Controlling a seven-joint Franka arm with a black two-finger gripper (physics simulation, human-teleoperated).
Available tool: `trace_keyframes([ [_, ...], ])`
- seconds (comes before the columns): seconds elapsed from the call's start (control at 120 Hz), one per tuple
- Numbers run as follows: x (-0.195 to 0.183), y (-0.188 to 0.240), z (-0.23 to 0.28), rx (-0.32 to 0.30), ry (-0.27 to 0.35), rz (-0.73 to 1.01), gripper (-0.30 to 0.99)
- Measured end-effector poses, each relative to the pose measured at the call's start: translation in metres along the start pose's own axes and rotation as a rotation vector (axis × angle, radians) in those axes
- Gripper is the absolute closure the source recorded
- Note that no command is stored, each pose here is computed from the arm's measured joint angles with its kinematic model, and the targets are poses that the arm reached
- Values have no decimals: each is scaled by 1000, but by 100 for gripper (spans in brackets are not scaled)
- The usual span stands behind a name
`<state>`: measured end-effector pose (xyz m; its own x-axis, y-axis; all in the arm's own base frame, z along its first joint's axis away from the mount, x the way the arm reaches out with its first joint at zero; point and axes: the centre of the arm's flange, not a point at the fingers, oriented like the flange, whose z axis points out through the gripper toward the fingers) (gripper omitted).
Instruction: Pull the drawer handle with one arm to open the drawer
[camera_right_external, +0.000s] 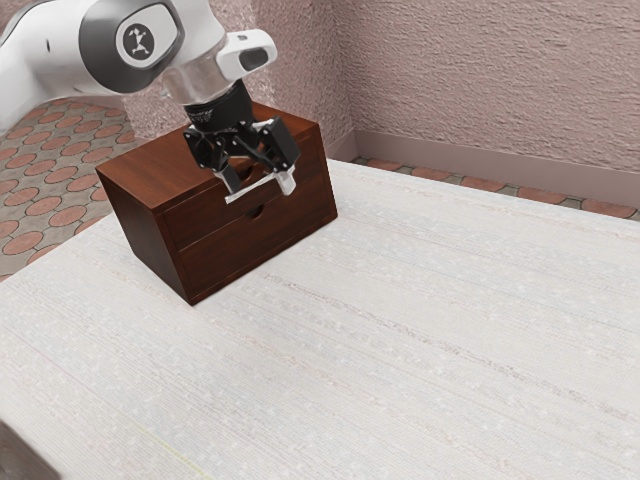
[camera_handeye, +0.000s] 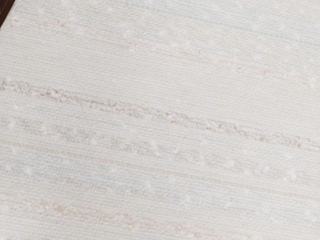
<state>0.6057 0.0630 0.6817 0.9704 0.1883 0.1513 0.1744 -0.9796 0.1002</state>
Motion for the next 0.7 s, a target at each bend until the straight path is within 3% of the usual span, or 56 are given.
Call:
trace_keyframes([
  [0.317,1,0,-3,-1,5,-36,0],
  [0.417,-19,2,-92,6,136,-40,0],
  [0.458,-32,3,-118,12,160,-43,0],
  [0.583,-46,11,-131,24,134,-23,0],
  [0.7,-16,20,-73,6,78,9,0],
])
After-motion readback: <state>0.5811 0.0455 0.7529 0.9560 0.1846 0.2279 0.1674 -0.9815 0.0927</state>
